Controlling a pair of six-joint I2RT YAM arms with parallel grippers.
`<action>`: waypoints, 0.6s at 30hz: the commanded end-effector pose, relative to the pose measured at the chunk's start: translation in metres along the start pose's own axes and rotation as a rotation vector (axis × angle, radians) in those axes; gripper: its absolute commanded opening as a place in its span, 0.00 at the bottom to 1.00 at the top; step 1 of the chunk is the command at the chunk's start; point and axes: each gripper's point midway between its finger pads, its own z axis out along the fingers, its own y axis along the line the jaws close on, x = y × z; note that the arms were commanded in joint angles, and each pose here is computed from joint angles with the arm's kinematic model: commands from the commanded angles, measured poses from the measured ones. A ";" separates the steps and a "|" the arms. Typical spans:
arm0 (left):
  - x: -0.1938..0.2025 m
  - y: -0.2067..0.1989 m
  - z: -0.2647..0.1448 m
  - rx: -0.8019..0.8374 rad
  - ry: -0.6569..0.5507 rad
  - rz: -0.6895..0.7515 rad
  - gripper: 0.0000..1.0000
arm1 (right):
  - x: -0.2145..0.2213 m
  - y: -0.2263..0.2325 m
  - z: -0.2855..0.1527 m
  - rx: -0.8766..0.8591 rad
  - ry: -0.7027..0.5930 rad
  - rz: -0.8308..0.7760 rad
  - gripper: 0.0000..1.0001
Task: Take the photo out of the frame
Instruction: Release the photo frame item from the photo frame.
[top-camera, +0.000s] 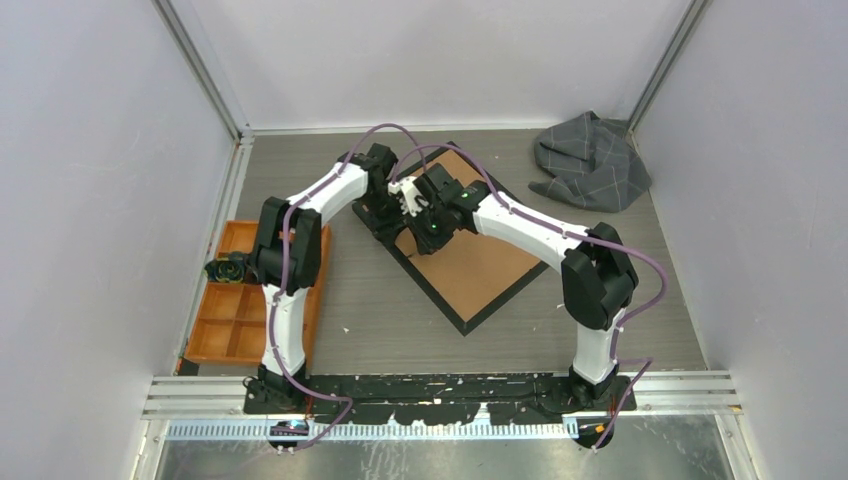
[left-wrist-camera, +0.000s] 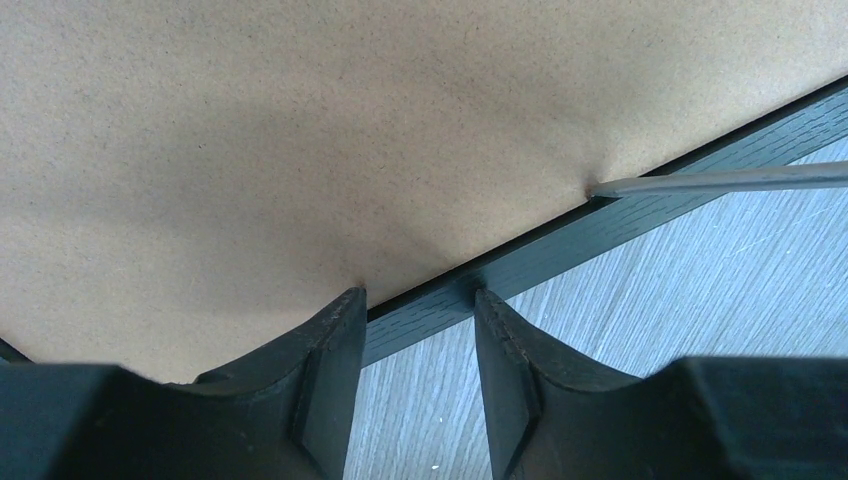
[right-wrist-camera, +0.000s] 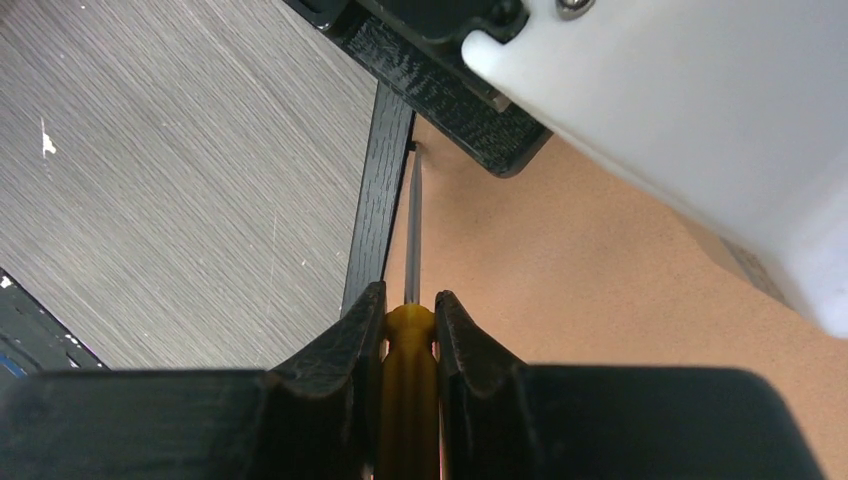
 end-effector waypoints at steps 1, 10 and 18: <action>0.053 -0.004 0.065 0.067 0.157 -0.037 0.47 | -0.032 0.088 0.000 -0.389 -0.103 -0.037 0.01; 0.053 -0.004 0.066 0.065 0.160 -0.037 0.46 | -0.038 0.108 -0.015 -0.504 -0.123 -0.053 0.01; 0.054 -0.005 0.067 0.063 0.175 -0.035 0.46 | -0.039 0.123 -0.029 -0.571 -0.121 -0.068 0.01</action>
